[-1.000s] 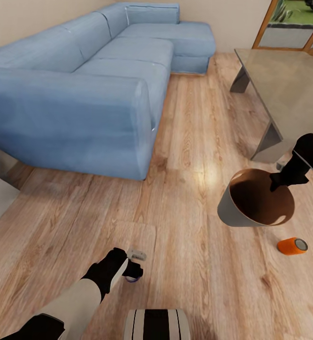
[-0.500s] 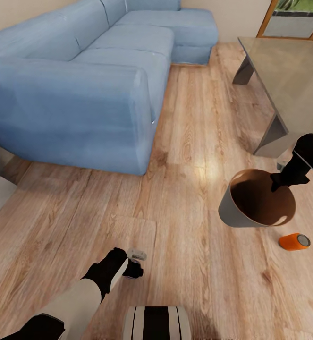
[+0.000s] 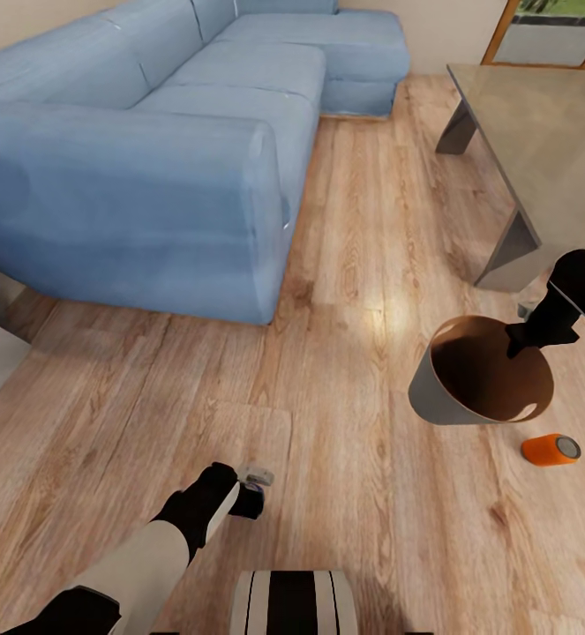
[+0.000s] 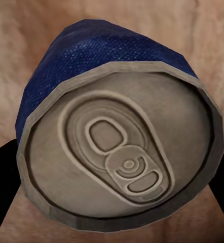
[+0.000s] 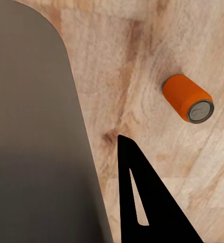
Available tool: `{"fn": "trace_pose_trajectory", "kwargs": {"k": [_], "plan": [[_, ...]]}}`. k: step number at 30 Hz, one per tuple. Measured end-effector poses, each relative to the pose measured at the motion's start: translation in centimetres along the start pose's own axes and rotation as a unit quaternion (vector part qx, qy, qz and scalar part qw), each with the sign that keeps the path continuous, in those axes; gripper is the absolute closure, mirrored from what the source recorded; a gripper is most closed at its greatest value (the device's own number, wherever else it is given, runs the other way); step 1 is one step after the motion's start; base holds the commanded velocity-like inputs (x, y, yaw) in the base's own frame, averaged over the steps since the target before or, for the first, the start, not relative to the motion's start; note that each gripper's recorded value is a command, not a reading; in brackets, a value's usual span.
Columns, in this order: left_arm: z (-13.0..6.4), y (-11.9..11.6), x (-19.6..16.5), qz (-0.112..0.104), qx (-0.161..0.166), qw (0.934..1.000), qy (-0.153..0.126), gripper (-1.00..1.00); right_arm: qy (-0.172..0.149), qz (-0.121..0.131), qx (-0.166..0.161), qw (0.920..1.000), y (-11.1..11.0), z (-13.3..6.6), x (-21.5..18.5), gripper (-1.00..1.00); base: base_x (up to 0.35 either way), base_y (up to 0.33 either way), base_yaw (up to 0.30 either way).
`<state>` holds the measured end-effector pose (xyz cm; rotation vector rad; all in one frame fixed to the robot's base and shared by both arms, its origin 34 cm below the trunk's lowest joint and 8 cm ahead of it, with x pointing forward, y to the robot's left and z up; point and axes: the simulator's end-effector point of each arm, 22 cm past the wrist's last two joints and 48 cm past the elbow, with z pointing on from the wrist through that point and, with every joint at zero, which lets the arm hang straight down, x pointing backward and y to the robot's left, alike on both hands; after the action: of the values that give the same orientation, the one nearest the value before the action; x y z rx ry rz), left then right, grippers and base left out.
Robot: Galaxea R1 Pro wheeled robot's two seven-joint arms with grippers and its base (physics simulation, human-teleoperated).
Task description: Put the three can of soda from the living room inside the tash can in the kitchen.
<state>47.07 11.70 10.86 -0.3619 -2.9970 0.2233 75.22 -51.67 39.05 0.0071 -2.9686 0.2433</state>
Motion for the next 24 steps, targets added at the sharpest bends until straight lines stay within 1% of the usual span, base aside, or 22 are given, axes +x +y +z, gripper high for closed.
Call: {"fn": "trace_pose_trajectory", "kwargs": {"k": [10, 16, 24], "plan": [[0.1, 0.0, -0.1, 0.0, 0.0, 1.0, 0.0, 1.0, 0.002, -0.001, -0.001, 1.0, 0.2, 0.3, 0.0, 1.0, 0.0, 0.0, 0.0], [-1.1, 0.1, -0.9, 0.001, -0.004, 0.9999, -0.012, 1.0, -0.009, 0.001, 0.0, 1.0, -0.1, -1.4, 0.0, 1.0, 0.0, 0.0, 0.0], [-2.9, -0.1, -1.2, 0.002, -0.004, 0.9999, -0.012, 1.0, -0.008, 0.0, -0.001, 1.0, -0.4, -3.1, -0.1, 1.0, 0.0, 0.0, 0.0]]}}
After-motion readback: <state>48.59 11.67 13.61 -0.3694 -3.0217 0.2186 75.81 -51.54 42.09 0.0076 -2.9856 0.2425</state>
